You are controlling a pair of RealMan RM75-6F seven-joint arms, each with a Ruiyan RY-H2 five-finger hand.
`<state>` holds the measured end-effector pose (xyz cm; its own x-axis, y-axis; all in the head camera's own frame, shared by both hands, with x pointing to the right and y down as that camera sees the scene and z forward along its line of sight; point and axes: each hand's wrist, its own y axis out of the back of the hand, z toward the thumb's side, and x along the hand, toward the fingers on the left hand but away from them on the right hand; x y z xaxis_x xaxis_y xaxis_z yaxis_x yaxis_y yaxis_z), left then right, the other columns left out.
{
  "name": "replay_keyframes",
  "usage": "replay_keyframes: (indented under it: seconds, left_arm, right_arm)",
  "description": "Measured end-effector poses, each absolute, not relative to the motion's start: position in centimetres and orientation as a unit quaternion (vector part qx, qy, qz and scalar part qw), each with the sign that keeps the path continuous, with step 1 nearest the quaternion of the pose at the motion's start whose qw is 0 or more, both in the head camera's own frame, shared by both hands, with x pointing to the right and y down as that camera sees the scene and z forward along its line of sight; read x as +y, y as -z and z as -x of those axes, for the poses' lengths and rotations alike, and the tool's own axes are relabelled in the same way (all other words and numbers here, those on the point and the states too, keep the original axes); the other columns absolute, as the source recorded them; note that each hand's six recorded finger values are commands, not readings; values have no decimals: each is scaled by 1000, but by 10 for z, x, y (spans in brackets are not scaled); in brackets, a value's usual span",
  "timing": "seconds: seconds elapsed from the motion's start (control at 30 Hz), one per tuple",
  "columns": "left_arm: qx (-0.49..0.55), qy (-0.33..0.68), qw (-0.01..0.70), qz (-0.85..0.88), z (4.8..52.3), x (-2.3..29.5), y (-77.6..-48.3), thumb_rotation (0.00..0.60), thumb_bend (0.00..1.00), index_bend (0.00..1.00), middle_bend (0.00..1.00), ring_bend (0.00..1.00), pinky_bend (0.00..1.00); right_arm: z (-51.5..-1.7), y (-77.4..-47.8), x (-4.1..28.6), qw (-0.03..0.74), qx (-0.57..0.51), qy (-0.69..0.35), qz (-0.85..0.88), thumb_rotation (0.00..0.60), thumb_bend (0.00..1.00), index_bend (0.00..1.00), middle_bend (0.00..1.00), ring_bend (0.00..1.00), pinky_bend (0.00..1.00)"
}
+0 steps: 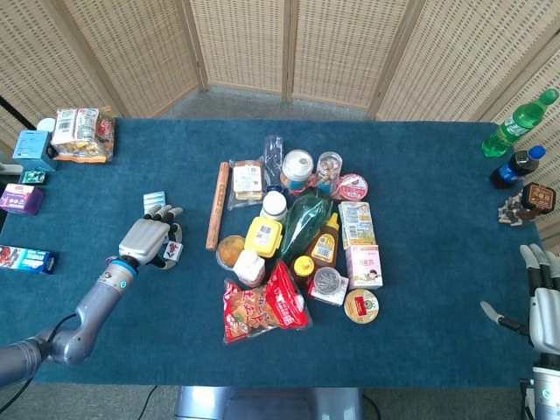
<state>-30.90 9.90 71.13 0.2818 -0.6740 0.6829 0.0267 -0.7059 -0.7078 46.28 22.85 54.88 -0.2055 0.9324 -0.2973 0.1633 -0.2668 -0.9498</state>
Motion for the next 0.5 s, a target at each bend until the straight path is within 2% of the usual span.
replay_keyframes:
  seconds: [0.2, 0.5]
  left_arm:
    - [222, 561, 316, 733, 309, 99, -713, 600, 180, 722, 277, 122, 0]
    - [274, 535, 292, 744, 313, 90, -688, 600, 178, 754, 307, 141, 0]
  right_arm:
    - [-464, -548, 230, 320, -515, -582, 541, 517, 0, 0, 0, 0, 0]
    - [-463, -551, 232, 318, -516, -577, 548, 517, 0, 0, 0, 0, 0]
